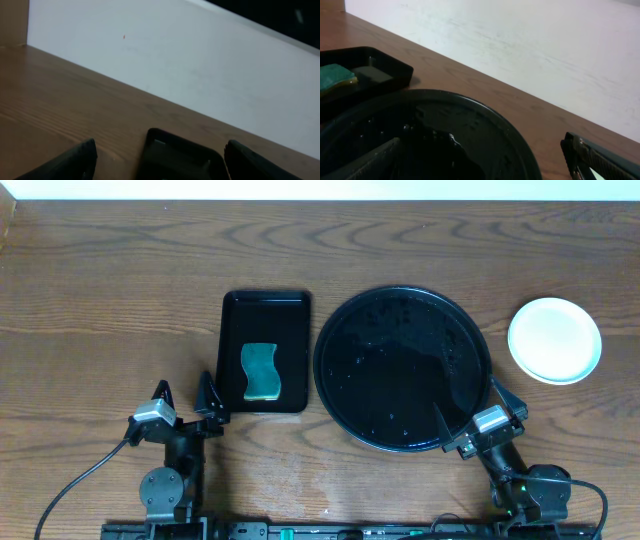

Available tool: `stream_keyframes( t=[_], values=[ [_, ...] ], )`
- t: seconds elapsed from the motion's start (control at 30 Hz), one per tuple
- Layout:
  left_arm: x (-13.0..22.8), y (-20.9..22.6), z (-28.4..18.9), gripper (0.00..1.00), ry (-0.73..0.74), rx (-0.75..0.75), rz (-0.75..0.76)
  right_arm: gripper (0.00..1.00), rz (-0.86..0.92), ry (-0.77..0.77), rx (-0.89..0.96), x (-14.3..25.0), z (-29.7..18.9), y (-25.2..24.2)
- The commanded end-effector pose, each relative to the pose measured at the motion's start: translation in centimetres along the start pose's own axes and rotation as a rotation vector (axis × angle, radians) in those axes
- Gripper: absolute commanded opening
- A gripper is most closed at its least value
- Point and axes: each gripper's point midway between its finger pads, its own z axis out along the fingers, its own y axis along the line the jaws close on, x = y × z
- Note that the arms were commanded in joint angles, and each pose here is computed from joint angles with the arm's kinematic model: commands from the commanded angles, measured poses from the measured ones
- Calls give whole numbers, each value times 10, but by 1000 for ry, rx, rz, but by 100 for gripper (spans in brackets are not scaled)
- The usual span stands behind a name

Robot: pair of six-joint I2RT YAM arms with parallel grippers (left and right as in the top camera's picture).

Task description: Clean dirty plates on tray and stack at the side

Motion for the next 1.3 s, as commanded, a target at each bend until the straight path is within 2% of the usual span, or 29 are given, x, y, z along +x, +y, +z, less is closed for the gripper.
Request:
stream_keyframes(
  t=[0.0, 0.37, 1.27],
  values=[
    [2, 2, 0, 82, 8, -3, 14, 99, 10, -2, -8, 0, 0, 2],
    [46, 20, -5, 82, 189, -75, 23, 99, 10, -2, -8, 0, 0, 2],
    [46, 19, -5, 82, 188, -74, 23, 99, 10, -2, -8, 0, 0, 2]
  ],
)
